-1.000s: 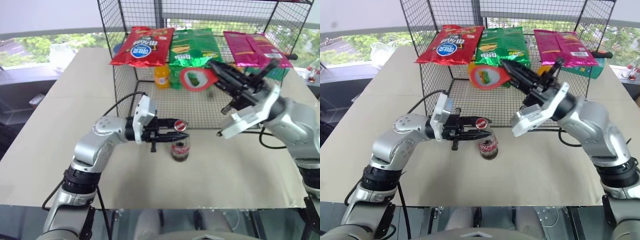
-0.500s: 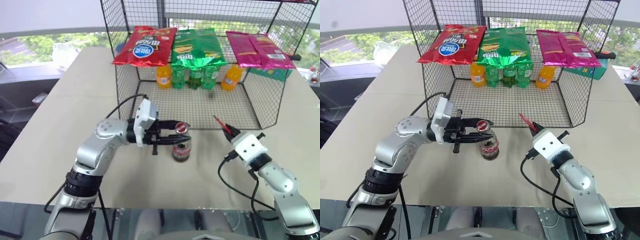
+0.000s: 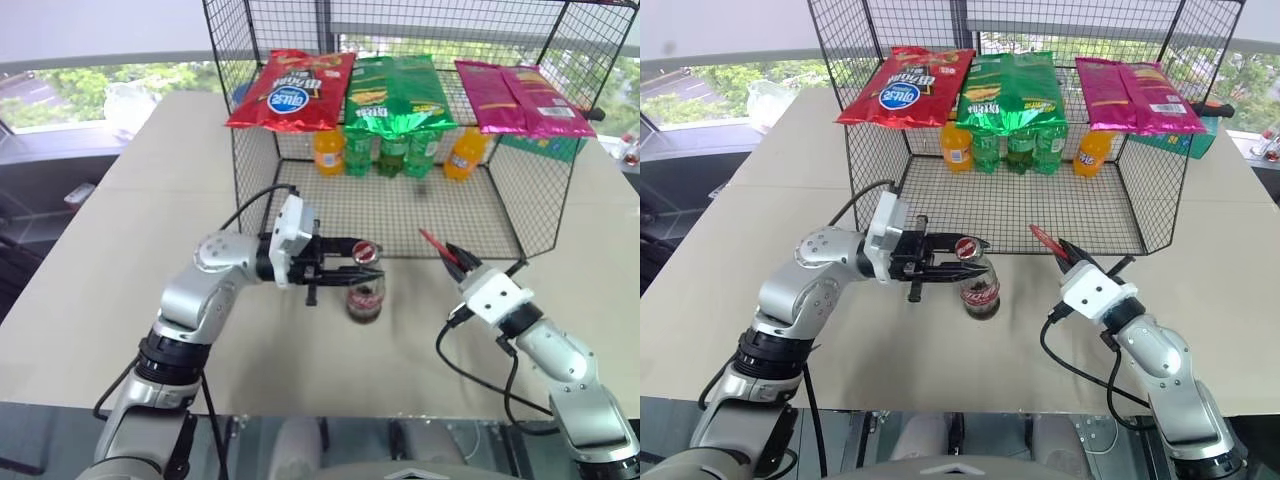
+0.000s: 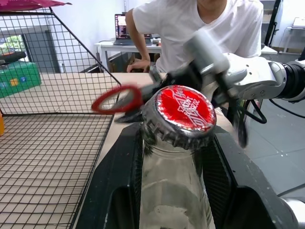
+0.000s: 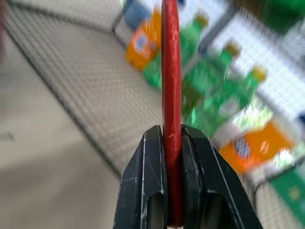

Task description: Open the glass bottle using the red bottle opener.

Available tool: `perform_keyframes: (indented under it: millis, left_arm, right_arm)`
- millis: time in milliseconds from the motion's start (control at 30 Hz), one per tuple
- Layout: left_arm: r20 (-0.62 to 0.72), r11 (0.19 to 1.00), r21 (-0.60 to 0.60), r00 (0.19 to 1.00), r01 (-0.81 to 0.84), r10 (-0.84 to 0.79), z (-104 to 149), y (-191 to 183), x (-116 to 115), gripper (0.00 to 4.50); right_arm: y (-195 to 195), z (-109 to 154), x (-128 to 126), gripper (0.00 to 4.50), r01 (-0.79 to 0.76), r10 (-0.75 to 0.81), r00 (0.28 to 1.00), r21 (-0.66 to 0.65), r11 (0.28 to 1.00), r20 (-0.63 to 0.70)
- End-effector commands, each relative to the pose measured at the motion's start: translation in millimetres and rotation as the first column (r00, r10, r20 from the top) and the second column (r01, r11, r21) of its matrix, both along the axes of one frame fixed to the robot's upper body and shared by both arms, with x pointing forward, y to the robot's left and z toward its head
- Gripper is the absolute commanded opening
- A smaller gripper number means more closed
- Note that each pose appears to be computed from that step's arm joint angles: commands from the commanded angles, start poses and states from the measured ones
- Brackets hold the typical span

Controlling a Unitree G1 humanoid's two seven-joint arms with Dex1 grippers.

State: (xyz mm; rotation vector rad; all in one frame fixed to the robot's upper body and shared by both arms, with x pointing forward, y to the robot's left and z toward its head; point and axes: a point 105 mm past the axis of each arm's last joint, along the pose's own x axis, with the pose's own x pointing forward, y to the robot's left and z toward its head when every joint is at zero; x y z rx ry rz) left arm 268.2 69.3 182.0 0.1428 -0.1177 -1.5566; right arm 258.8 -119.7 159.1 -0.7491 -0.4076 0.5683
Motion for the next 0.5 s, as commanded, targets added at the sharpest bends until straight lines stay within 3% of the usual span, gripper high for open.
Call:
perform_keyframes:
  millis: [33,300,500]
  left_arm:
    - [-0.042,1.000,0.029,0.999,0.008,-0.007,-11.1,-3.1,-4.3,1.21]
    - [-0.048,1.000,0.029,0.999,0.012,-0.010,-13.0,-6.7,-4.4,1.21]
    - [-0.056,1.000,0.025,0.998,0.005,-0.004,-13.8,-5.1,-2.6,1.21]
  right_arm:
    - [18.2,21.3,-14.5,0.00,-0.118,0.128,0.983,-0.081,0.990,0.133]
    - [45.7,25.7,-34.7,0.00,-0.288,0.343,0.919,-0.263,0.921,0.196]
    - [46.4,36.7,-40.3,0.00,-0.307,0.380,0.893,-0.289,0.907,0.242]
